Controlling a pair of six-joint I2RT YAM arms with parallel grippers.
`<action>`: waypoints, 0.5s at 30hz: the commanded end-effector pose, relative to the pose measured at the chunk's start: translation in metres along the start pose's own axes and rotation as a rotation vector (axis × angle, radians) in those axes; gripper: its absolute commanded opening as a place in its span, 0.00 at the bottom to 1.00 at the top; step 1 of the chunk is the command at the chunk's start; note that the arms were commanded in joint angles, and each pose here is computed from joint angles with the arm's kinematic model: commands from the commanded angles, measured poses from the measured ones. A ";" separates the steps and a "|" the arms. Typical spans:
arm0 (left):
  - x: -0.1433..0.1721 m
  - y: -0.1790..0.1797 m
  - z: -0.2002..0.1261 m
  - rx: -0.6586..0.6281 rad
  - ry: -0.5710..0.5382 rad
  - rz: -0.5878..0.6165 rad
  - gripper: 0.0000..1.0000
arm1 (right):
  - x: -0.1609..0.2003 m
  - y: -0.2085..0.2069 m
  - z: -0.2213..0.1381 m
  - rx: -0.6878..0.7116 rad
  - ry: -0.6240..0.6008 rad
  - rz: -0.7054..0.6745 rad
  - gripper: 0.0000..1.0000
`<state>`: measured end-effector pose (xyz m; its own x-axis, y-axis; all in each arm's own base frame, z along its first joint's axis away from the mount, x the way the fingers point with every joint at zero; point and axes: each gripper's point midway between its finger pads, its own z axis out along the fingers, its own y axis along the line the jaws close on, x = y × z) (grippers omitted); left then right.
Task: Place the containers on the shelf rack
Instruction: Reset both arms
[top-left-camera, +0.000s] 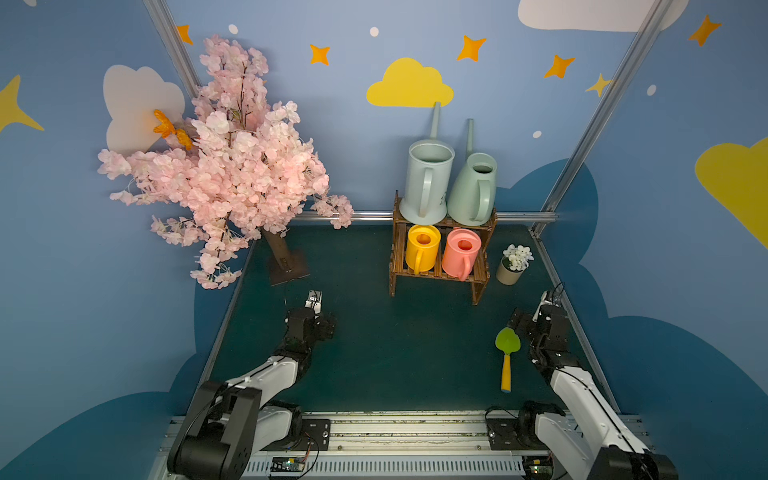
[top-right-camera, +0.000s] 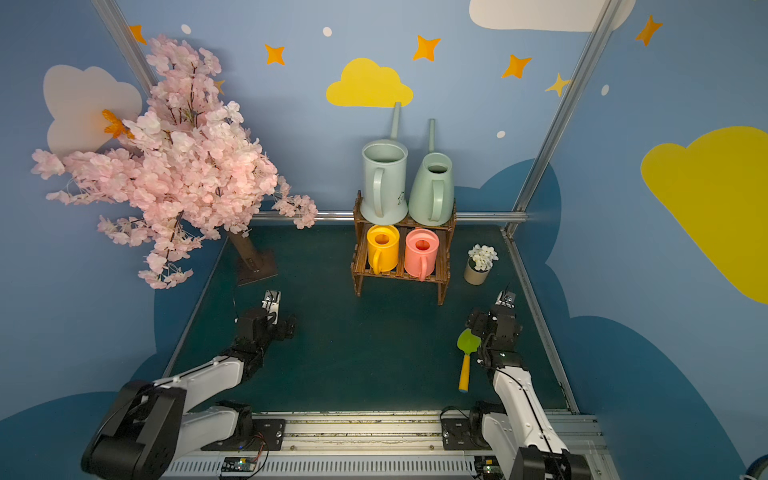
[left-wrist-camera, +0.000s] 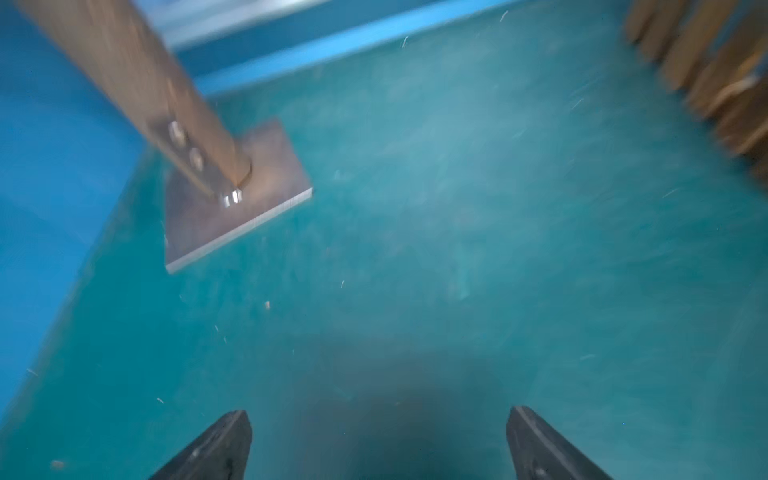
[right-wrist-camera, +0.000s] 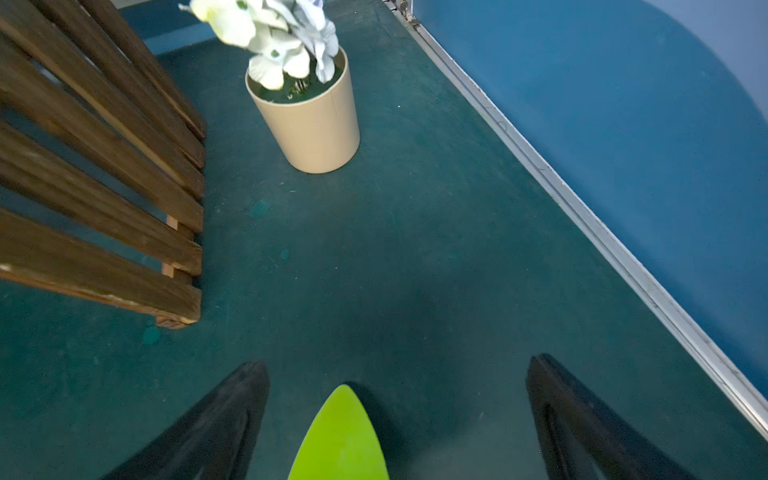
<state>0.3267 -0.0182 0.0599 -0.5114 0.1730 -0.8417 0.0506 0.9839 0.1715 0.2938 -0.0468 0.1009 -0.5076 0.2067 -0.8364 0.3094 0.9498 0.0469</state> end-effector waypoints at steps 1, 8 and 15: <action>-0.076 -0.006 0.000 0.080 -0.320 -0.038 1.00 | -0.050 0.018 0.003 -0.073 -0.214 -0.079 0.98; -0.053 -0.009 0.034 0.120 -0.216 -0.062 1.00 | -0.044 0.044 0.036 -0.110 -0.230 -0.142 0.98; -0.059 -0.009 0.040 0.118 -0.229 -0.053 1.00 | -0.036 0.063 0.074 -0.073 -0.200 -0.189 0.98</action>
<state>0.3863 -0.0328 0.0804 -0.3431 0.1165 -0.9320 0.1204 0.9895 0.0793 0.3748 -0.0071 0.0645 -0.4924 -0.0177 -0.8702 0.1168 0.9894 -0.0862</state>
